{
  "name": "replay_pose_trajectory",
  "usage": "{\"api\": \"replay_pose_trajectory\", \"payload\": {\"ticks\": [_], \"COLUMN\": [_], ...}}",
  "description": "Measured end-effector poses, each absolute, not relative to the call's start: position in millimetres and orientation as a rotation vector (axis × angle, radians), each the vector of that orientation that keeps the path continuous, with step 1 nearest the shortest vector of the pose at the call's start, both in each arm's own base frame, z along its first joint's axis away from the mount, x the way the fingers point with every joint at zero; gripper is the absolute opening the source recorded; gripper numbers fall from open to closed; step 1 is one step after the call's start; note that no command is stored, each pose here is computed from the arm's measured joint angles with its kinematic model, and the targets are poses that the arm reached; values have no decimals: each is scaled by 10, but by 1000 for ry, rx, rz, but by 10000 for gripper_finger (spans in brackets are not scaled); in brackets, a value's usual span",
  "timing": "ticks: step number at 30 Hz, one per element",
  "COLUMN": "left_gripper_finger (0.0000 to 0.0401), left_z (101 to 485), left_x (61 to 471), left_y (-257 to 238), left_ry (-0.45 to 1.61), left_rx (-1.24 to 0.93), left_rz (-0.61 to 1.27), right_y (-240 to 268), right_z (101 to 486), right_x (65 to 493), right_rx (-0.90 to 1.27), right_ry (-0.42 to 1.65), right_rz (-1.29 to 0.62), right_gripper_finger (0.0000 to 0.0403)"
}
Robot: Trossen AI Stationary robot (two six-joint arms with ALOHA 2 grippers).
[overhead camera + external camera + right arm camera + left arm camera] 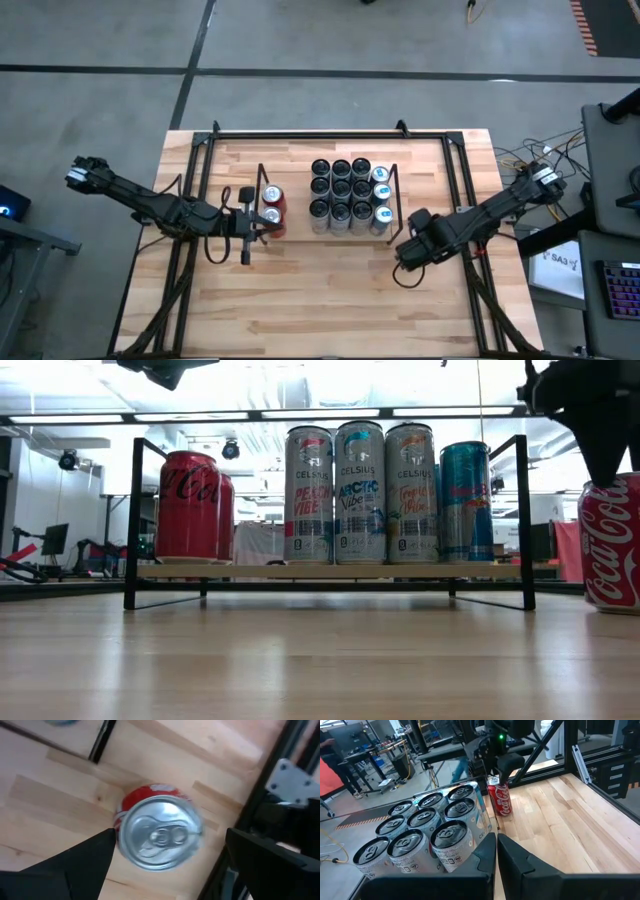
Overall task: Place canned beverage on shelf
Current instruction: Put the red and white soda can on the shelf
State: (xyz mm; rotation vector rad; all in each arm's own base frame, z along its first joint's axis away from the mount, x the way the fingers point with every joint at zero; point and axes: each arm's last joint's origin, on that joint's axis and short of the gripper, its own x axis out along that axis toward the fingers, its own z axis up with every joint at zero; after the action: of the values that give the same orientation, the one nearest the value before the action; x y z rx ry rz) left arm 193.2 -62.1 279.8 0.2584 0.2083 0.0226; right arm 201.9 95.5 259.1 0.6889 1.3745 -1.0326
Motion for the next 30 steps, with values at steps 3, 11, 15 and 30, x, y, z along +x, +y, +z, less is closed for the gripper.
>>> {"api": "replay_pose_trajectory", "payload": {"ticks": [3,11,15,30], "left_gripper_finger": [0,0,0,0], "left_z": [2798,2798,2799,2818], "left_x": [1932,1932,1932,2105], "left_y": [-621,-621,-621,-709], "left_ry": [208,208,207,97], "left_rx": [258,258,258,194], "left_rz": [22,23,23,24], "right_y": [968,969,949,1100], "right_z": [2499,2176,2072,2313], "right_x": [2032,2031,1993,2099], "right_rx": [705,727,716,731], "right_ry": [1386,1373,1380,1332], "right_rz": [-998,-951,-967,-832], "right_gripper_finger": [370,367,350,303]}}
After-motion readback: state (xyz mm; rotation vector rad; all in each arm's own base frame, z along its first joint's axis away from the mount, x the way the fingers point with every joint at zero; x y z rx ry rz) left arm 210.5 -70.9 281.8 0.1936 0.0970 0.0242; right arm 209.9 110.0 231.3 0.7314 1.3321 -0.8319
